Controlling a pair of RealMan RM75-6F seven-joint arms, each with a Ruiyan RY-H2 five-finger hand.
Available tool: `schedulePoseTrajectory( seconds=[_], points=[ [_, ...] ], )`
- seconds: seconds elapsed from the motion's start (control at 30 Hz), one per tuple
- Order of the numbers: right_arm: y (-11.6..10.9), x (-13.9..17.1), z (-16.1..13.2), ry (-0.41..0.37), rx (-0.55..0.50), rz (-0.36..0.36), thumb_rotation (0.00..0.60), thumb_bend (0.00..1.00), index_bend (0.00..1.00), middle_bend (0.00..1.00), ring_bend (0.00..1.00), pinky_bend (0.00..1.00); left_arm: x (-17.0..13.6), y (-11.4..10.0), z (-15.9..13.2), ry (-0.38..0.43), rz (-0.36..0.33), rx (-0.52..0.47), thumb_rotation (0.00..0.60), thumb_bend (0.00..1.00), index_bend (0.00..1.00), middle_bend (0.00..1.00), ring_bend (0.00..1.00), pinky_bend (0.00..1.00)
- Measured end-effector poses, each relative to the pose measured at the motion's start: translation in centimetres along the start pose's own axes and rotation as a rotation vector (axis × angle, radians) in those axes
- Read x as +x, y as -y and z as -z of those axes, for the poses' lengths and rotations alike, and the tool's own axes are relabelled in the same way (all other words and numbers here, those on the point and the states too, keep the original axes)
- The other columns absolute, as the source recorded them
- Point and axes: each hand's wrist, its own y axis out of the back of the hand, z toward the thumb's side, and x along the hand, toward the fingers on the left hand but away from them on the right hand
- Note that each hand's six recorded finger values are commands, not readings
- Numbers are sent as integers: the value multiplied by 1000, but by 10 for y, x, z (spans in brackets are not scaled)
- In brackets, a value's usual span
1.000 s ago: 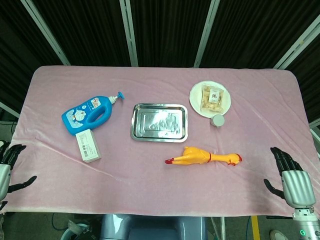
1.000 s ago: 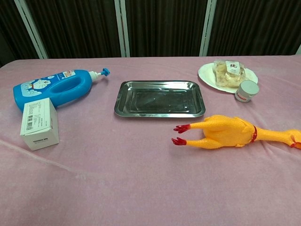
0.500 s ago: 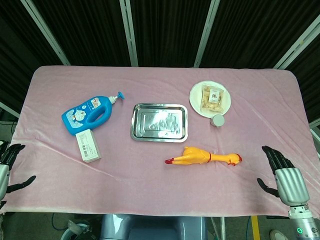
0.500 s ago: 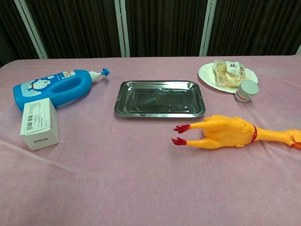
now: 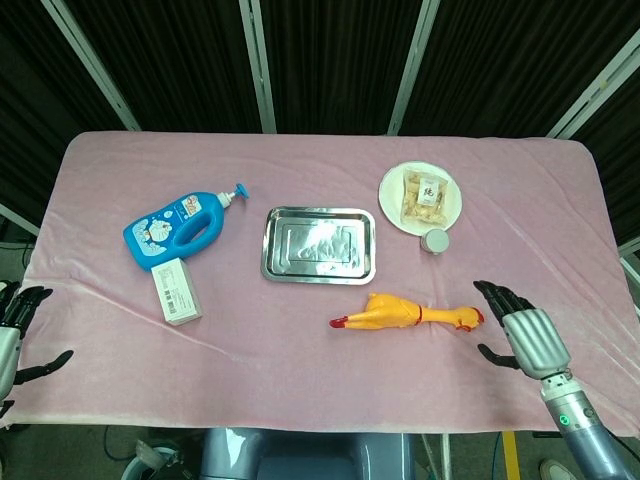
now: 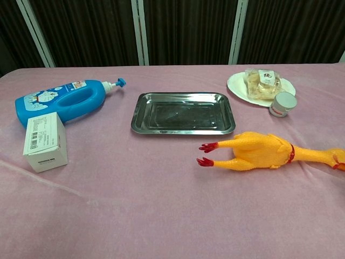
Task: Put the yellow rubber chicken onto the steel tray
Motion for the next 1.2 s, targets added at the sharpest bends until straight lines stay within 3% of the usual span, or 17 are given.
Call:
schedulePoseTrajectory(
  seconds=[0.27,0.57,0.83,0.97,1.2],
  points=[
    [23,-35,-16,-57,17,-122,600,264,0,126,153,293,-1,2,1,-6,16,-2,600,0,188,175,76,37],
    [46,-67,-15,-40,27,-197,600,264,89,178,166,293,-3,5,3,-14,41,-3,600,0,190,176,76,37],
    [60,-85,-20,-46,43,-229,600,264,180,218,201,294,-3,9,4,-19,58,-6,600,0,190,175,76,37],
    [66,-90,-22,-51,61,-238,600,264,284,251,225,293,-3,11,5,-21,70,-10,600,0,191,176,76,37],
    [76,-95,-23,-41,66,-236,600,264,319,288,261,309,-2,13,6,-22,79,-19,600,0,191,175,76,37]
  ],
)
